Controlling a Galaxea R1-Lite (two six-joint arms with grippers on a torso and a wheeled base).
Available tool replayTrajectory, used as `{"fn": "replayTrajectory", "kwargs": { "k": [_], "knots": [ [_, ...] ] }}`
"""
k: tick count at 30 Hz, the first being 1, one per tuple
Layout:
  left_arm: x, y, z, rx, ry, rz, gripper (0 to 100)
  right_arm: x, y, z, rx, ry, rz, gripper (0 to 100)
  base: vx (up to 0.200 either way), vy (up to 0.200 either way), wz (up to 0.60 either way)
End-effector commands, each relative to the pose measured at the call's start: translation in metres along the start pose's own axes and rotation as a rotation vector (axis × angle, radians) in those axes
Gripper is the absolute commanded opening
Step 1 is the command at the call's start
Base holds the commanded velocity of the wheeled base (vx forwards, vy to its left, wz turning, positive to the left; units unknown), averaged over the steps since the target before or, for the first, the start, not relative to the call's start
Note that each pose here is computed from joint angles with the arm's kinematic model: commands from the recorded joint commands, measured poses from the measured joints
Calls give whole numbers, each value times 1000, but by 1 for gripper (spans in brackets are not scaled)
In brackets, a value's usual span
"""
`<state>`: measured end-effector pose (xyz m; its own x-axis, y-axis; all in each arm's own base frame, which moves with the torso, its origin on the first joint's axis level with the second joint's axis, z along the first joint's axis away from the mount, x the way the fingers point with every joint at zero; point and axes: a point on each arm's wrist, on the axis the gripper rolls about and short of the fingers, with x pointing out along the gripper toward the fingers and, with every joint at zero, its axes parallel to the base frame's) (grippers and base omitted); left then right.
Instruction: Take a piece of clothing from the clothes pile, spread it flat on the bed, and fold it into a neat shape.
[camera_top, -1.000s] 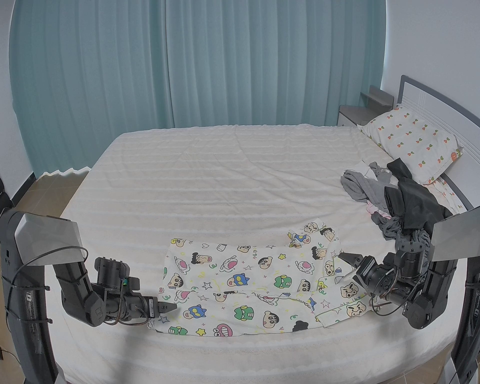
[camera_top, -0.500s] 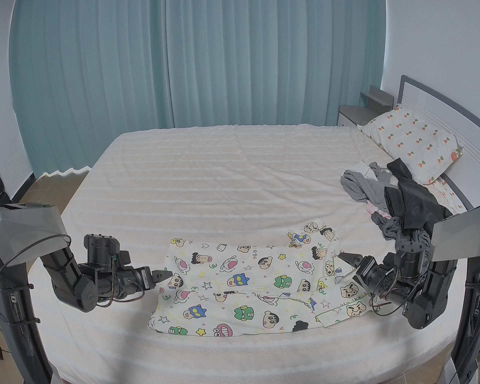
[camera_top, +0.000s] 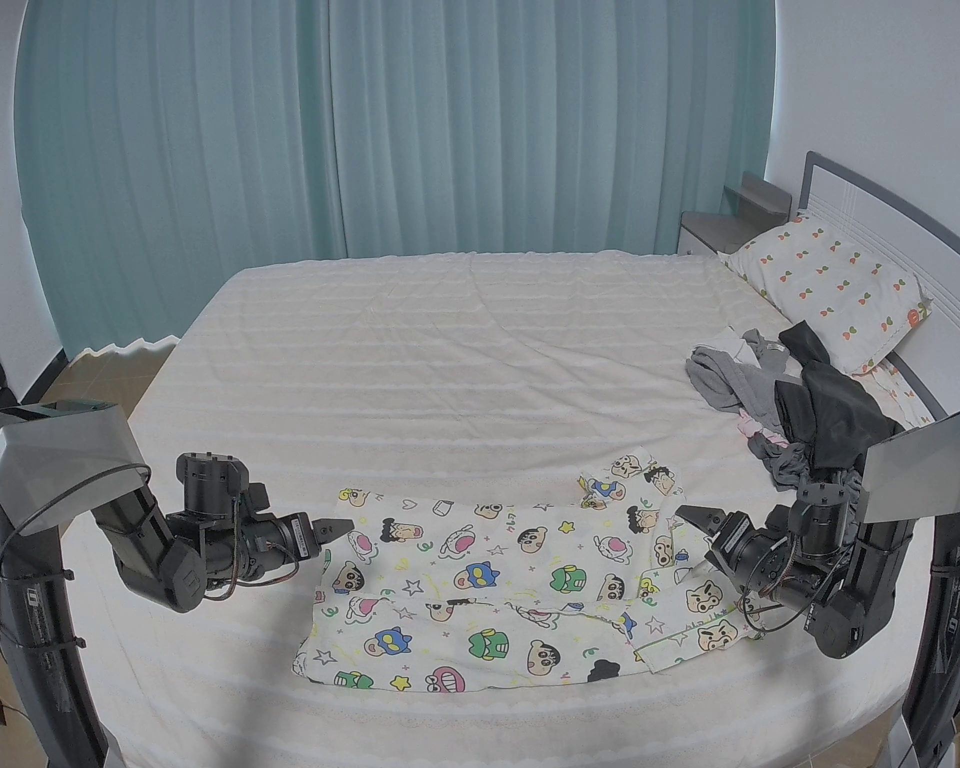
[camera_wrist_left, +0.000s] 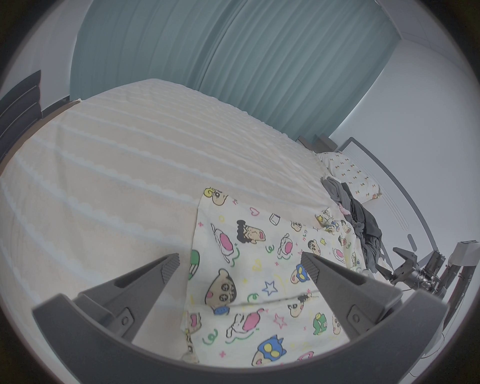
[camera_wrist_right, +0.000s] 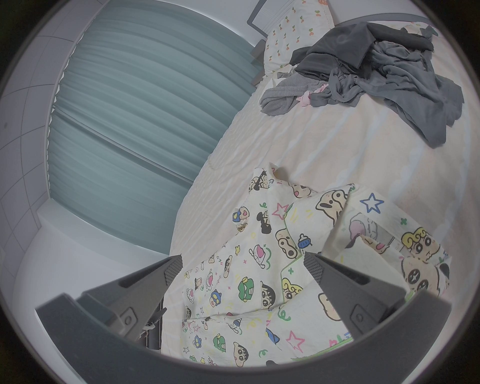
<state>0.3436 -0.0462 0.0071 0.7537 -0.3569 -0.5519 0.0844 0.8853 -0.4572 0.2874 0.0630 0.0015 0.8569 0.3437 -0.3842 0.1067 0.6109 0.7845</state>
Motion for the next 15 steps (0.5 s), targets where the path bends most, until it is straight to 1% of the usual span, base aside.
{"fn": "replayTrajectory", "kwargs": {
  "k": [1, 3, 7, 8, 9, 12, 15],
  "knots": [
    [26, 4, 0, 12, -6, 20, 100, 0, 0, -1, 0, 3, -1, 100, 0, 0, 0],
    [37, 6, 1, 17, 0, 38, 100, 1, 1, -3, -4, 10, 4, 100, 0, 0, 0],
    [51, 7, 2, 40, 46, 57, 100, 0, 2, -4, -7, 14, 3, 100, 0, 0, 0],
    [60, 8, 5, 74, 49, 63, 100, 0, 2, -5, -6, 16, 4, 100, 0, 0, 0],
    [64, 9, 8, 86, 44, 68, 100, 0, 2, -5, -8, 17, 3, 100, 0, 0, 0],
    [74, 10, 12, 93, 37, 84, 100, 1, 2, -6, -8, 18, 2, 100, 0, 0, 0],
    [89, 10, 12, 93, 75, 96, 100, 1, 2, -6, -8, 19, 3, 100, 0, 0, 0]
  ]
}}
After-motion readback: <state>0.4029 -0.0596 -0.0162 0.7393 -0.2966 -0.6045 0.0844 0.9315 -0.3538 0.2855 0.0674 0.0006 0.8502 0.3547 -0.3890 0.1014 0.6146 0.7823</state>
